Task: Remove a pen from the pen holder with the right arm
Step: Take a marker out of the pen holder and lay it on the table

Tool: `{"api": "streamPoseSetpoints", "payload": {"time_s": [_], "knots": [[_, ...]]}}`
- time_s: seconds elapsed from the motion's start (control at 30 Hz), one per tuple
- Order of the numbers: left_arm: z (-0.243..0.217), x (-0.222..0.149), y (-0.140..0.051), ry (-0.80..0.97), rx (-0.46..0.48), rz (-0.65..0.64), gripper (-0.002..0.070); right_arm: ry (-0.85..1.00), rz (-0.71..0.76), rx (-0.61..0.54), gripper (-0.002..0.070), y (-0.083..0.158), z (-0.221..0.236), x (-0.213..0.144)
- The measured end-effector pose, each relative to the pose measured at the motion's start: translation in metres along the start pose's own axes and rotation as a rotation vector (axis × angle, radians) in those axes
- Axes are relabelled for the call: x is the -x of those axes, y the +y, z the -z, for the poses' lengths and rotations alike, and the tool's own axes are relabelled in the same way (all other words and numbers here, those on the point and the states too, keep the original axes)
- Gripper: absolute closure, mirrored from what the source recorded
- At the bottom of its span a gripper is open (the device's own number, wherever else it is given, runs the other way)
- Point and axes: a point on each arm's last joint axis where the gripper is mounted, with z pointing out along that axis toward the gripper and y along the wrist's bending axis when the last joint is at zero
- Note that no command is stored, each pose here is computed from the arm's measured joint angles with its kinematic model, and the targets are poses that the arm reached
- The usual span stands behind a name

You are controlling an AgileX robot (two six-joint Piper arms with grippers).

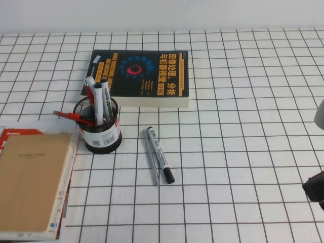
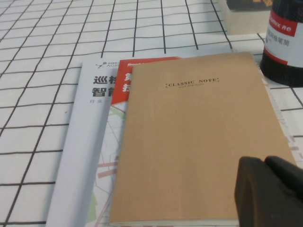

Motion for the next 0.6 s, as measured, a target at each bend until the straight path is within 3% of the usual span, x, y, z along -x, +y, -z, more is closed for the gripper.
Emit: {"api": "streamPoseSetpoints", "payload": {"time_s": [0.23,0.43,0.6], "knots": [[0.0,0.0,0.0,0.0,0.0,0.0,0.0679,0.0,0.026,-0.091,0.069,-0.011,-0.015,-0.008],[0.0,0.0,0.0,0.0,0.0,0.0,0.0679,-0.307,-0.058,-0.17,0.069,-0.039,-0.036,-0.025],[0.0,0.0,0.0,0.0,0.0,0.0,0.0679,-0.567,-0.165,-0.301,0.0691,-0.068,-0.055,-0.069]]}}
